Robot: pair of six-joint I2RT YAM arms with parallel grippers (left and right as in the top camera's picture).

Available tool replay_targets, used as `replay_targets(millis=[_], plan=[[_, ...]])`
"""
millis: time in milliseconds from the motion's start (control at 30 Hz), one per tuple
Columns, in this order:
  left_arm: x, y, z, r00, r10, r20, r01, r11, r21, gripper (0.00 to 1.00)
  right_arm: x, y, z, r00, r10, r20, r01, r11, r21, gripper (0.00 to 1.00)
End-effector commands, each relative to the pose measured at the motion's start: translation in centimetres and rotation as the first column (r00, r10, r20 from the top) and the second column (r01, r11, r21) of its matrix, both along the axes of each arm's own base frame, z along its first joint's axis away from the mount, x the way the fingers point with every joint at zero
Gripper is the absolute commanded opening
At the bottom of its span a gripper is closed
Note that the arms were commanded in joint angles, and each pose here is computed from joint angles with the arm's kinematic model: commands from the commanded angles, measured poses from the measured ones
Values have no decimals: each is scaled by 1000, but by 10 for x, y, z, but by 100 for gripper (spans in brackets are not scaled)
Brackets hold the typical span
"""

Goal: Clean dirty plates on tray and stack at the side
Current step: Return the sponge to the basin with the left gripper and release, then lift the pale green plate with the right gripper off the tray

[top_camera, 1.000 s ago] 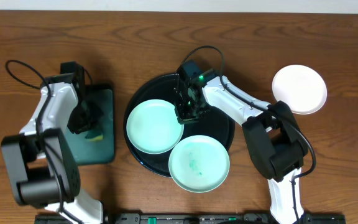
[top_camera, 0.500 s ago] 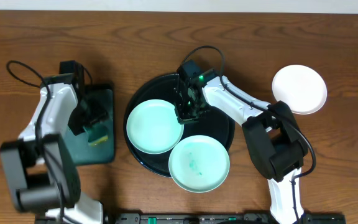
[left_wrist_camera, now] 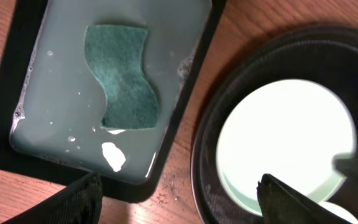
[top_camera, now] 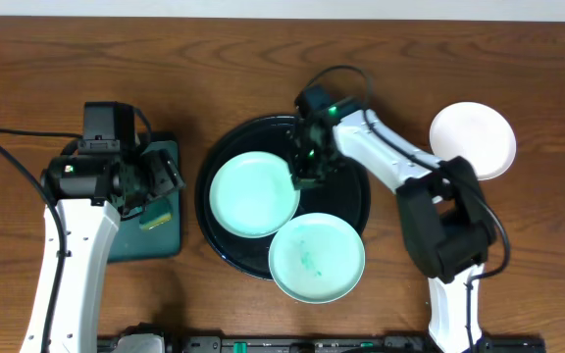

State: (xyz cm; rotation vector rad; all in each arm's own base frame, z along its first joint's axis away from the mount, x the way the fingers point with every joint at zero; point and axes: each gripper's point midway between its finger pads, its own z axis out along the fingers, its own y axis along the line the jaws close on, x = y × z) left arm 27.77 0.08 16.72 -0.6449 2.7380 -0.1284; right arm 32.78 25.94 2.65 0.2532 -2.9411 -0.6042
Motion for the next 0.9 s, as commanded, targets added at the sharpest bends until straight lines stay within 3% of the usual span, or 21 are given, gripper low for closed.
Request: replay_targets(millis=[0,333,500,633,733,867], plan=[[-3,-5,0,1000,-27,-9,27,1000,5,80,24,-9,58,995,-41,88,31,993,116,2],[-3,-6,0,1000,-29,-8,29,1000,4,80,11,-19,130,998,-43,-34,54,878,475,2],[-3,-6,0,1000,-29,-9,29,1000,4,80,18,-18,137,996,24,89,-68,843,534,2],[-3,-6,-1,1000,-29,-11,29,1000,4,80,43,-22,125,973,20,229,-121,891,438,2],[-4,-6,-1,999,-29,-13,29,1000,4,81,64,-43,108,940,21,341,-107,966,234,2],[-4,-6,-1,999,-29,-13,29,1000,4,81,73,-67,104,913,45,406,-70,996,47,2]])
